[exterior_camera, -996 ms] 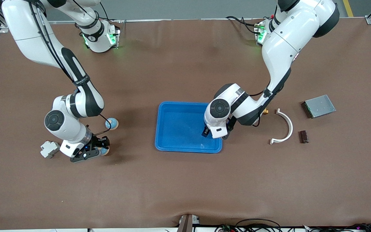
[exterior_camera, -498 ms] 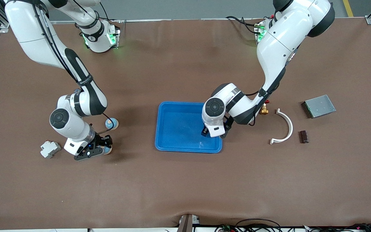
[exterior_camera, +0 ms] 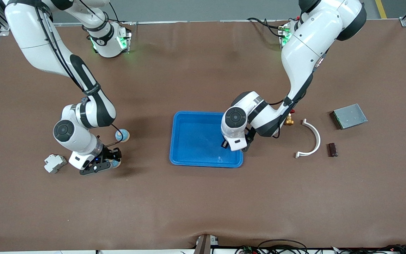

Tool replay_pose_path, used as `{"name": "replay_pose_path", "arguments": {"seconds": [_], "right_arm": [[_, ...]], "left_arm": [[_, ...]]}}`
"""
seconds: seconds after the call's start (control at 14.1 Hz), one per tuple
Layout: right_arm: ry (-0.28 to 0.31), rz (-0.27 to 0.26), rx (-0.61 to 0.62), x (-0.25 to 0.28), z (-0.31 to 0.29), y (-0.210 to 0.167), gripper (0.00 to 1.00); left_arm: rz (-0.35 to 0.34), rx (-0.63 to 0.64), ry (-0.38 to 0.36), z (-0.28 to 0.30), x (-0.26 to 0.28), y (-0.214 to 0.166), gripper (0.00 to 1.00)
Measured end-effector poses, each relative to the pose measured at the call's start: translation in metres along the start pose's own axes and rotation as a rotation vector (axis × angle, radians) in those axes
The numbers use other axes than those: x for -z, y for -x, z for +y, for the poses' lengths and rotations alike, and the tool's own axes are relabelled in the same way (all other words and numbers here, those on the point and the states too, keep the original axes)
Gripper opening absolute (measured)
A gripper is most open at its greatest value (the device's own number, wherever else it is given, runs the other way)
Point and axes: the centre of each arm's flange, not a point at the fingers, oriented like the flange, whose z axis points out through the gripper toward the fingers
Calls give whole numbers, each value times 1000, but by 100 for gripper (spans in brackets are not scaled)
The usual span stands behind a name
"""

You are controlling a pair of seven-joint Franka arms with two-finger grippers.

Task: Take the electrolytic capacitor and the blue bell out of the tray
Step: 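Grasp the second capacitor with the left gripper while the right gripper lowers the bell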

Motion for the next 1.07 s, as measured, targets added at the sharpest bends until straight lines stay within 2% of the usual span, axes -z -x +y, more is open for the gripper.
{"name": "replay_pose_path", "arguments": {"seconds": [0.07,0.64,1.07], "right_arm": [[0,-1,-1,-1,0,0,63],[-8,1,-14,-1,0,0,63],[-8,1,-14,-1,0,0,63]], "left_arm": [[0,0,2,0,1,0,33],[11,-26,17,5,6,-7,34],[44,-139,36,11,63,-45,34]]}}
